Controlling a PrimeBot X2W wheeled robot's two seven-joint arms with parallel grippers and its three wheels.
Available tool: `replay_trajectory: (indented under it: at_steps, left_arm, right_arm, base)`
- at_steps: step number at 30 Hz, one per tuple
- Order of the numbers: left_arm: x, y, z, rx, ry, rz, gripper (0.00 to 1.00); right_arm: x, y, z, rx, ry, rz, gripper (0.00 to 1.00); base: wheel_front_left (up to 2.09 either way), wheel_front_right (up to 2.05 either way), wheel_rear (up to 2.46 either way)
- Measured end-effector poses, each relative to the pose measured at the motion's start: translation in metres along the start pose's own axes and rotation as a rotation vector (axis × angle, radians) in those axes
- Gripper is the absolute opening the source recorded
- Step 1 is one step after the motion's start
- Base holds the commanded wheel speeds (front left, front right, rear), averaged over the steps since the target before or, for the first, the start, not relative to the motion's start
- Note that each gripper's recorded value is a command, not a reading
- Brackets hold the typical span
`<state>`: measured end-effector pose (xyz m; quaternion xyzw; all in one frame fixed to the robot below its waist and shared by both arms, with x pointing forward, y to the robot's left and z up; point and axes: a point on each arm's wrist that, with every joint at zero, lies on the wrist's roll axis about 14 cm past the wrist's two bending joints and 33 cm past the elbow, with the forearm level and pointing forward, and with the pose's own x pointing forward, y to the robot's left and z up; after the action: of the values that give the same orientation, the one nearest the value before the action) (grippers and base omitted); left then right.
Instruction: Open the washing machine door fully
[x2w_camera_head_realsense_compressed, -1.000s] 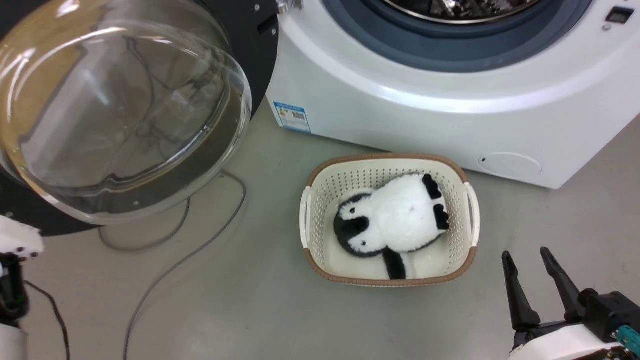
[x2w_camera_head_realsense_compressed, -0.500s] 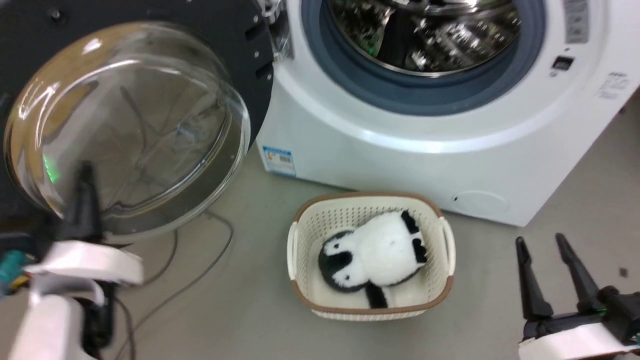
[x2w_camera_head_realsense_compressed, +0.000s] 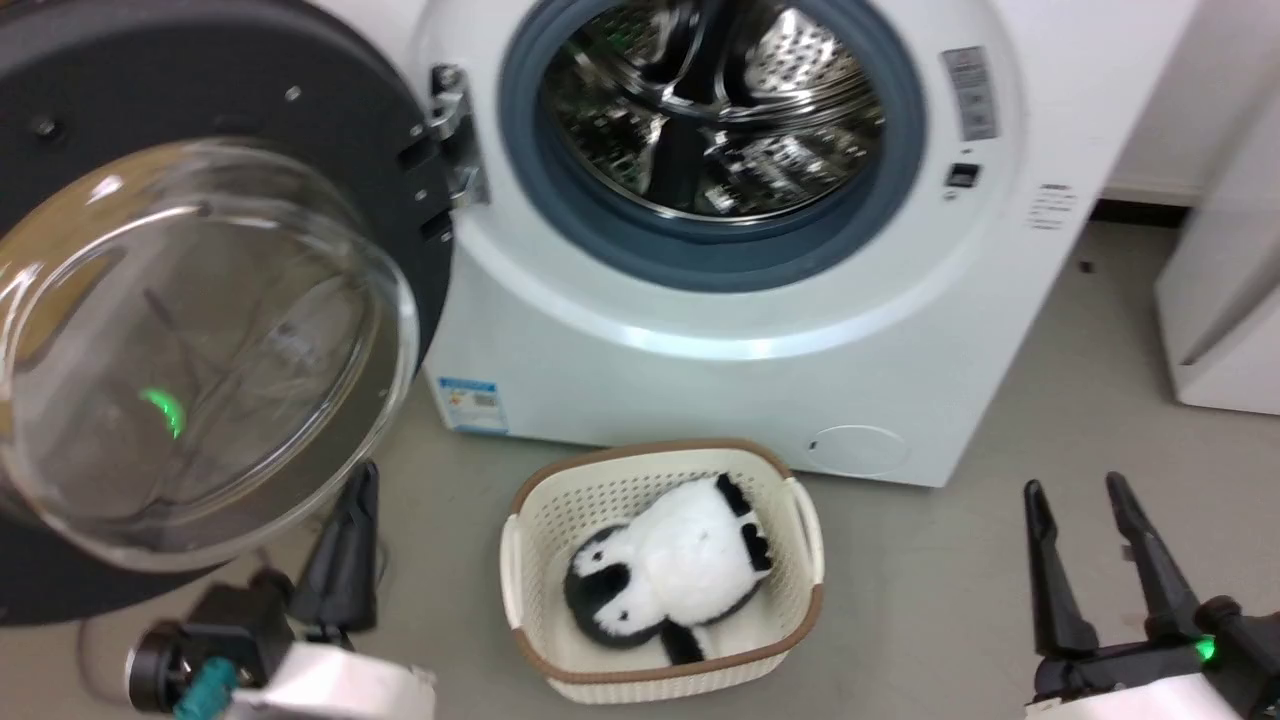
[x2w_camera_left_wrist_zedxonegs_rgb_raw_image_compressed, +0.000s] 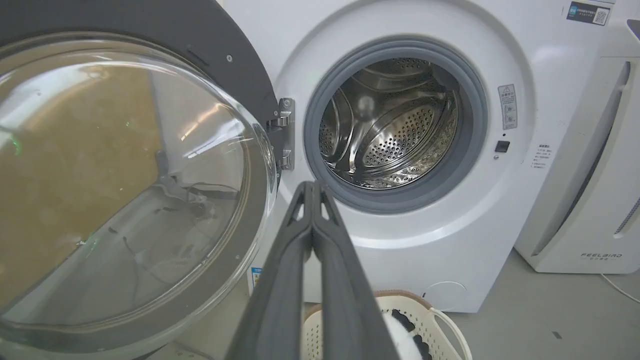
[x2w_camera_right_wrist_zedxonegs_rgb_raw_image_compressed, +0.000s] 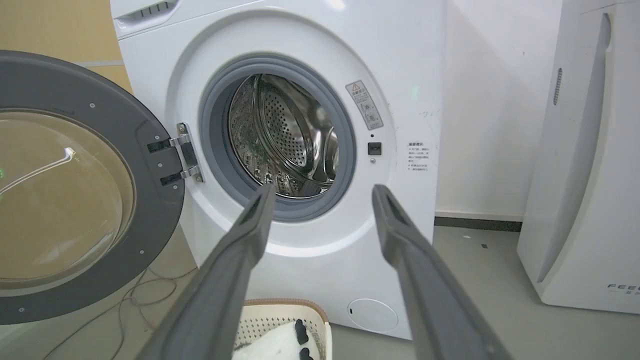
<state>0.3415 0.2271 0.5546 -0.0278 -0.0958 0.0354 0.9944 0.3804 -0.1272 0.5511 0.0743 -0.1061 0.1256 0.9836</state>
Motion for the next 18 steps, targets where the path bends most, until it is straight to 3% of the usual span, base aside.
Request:
replay_trajectory:
  at_steps: [6,7,8,18]
  left_arm:
    - [-0.009,-0.025,-0.008,-0.031,0.017,-0.032,0.00]
    - [-0.010,-0.027,-0.008,-0.033,0.015,-0.032,0.42]
    - [-0.010,-0.029,-0.009,-0.031,0.017,-0.029,0.97]
    - [-0.021,-0.044,-0.031,-0.031,0.075,-0.042,1.00]
  right_arm:
    - [-0.020,-0.005,0.007,-0.005,-0.006,-0.031,1.00]
    - [-0.023,-0.007,0.008,-0.005,-0.008,-0.041,1.00]
    - [-0.026,-0.009,0.008,-0.006,-0.008,-0.049,1.00]
    - [-0.039,-0.012,0.008,0.006,-0.002,-0.086,1.00]
  base:
    - [0.00,0.00,0.00]
    - [0.00,0.00,0.00]
    - [0.00,0.00,0.00]
    - [0.00,0.00,0.00]
